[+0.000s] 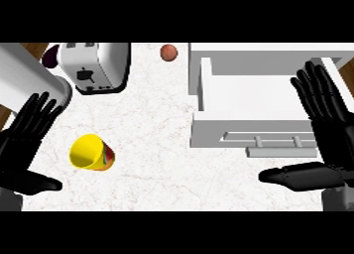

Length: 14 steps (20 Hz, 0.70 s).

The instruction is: Pick up the cup, place it into the drawer and close the drawer

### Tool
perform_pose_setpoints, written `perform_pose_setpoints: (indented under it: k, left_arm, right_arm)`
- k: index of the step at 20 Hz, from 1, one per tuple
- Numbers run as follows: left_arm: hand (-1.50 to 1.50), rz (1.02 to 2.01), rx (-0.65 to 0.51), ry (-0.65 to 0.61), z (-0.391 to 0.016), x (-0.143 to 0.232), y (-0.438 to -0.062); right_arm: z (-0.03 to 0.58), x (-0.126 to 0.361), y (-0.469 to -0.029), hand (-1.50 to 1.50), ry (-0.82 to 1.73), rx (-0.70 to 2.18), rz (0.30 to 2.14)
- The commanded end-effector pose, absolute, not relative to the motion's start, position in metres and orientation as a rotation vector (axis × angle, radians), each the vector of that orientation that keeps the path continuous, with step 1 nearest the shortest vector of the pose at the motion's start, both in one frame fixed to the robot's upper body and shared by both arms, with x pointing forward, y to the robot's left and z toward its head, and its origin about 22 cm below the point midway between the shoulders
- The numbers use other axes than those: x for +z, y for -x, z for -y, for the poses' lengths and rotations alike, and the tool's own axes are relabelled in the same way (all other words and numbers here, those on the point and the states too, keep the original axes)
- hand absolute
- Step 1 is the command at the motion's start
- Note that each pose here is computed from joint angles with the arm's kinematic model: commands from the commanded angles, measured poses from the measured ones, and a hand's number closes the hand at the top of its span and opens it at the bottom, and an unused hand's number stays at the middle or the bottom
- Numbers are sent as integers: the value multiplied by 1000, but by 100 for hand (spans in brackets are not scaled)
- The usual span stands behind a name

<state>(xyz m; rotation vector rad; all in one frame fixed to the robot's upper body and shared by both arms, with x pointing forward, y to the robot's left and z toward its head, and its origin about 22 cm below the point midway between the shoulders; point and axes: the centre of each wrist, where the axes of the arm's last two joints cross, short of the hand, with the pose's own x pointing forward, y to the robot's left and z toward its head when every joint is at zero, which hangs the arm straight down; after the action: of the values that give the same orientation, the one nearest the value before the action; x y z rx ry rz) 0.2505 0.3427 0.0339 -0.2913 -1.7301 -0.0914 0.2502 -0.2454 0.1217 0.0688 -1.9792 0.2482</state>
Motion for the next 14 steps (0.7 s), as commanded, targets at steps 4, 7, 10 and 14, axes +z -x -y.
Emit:
perform_pose_setpoints:
  k: [4, 7, 10, 14]
  left_arm:
    - [-150, 1675, -98, 193, -364, -20, -256]
    - [-150, 1625, -81, 176, -361, -47, -255]
    - [-150, 1608, -71, 183, -362, -68, -260]
    - [-150, 1594, -78, 182, -360, -97, -253]
  right_arm:
    - [262, 148, -268, -150, -78, 254, 1999]
    - [249, 131, -266, -150, -68, 253, 1978]
    - [249, 140, -260, -150, -36, 252, 2004]
    - [256, 134, -257, -150, -86, 266, 1995]
